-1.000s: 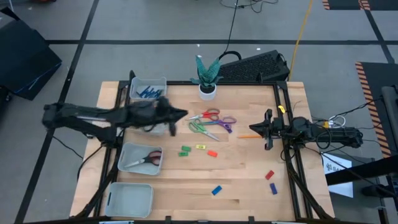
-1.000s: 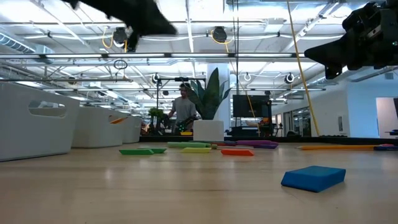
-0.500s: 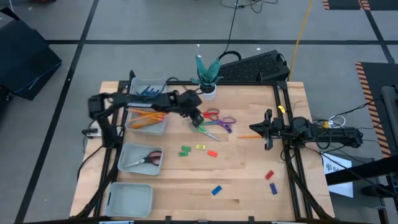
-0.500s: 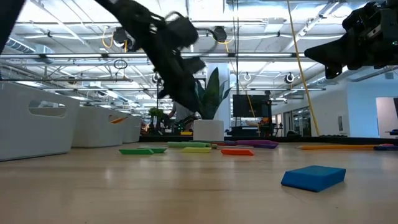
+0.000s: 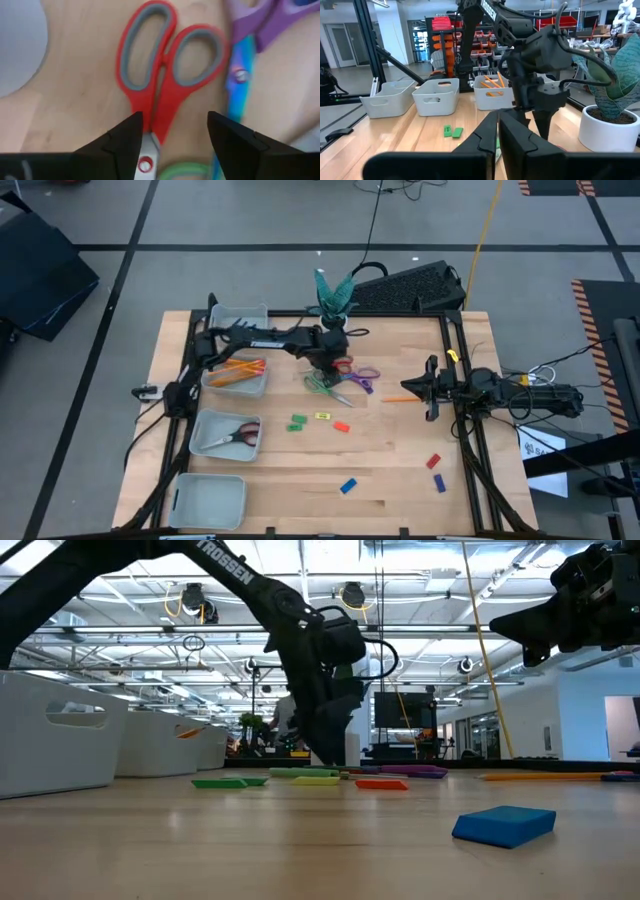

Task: Sort crayons/erasers/pens/pencils in bins
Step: Put the orange scissors into the middle bottom gray bin

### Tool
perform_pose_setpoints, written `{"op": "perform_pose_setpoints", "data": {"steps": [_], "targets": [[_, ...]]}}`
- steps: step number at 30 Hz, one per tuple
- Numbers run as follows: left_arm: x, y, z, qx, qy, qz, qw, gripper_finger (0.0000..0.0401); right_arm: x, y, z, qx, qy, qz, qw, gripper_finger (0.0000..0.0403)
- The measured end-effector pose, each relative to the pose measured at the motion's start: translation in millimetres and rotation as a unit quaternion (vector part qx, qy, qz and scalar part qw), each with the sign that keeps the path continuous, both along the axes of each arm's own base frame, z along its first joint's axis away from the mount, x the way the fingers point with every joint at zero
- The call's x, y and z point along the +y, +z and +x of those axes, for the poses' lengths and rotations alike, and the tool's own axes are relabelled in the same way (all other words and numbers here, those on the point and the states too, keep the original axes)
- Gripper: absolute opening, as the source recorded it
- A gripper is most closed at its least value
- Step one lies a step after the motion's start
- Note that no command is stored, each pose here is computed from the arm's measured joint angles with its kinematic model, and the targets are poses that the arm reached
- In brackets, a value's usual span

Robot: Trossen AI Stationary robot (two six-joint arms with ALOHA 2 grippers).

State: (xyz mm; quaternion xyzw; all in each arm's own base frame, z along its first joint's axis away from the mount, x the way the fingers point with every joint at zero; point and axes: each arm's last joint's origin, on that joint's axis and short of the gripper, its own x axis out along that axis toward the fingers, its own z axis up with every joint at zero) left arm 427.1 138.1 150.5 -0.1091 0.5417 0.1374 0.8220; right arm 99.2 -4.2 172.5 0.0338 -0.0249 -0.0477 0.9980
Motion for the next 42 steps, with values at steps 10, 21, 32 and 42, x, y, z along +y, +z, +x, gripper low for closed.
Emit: {"op": "perform_pose_setpoints", "data": {"steps": [10, 21, 32, 42], "targets": [[5, -3, -1, 0.026, 0.003, 0.068, 0.997, 0.0201, 0, 0, 0, 0.0, 0.0, 0.0, 1.0, 0.0013], [-17, 38, 2, -0.025, -0.113, 0.088, 0.989, 0.0197, 0, 0, 0, 0.0, 0.0, 0.0, 1.0, 0.0013], [-17, 9, 8, -0.02, -0.339, 0.114, 0.934, 0.0189, 0, 0, 0, 0.0, 0.0, 0.0, 1.0, 0.0013], [-3, -6, 8, -0.018, -0.318, 0.104, 0.942, 0.0117, 0, 0, 0, 0.0, 0.0, 0.0, 1.0, 0.0013]]}}
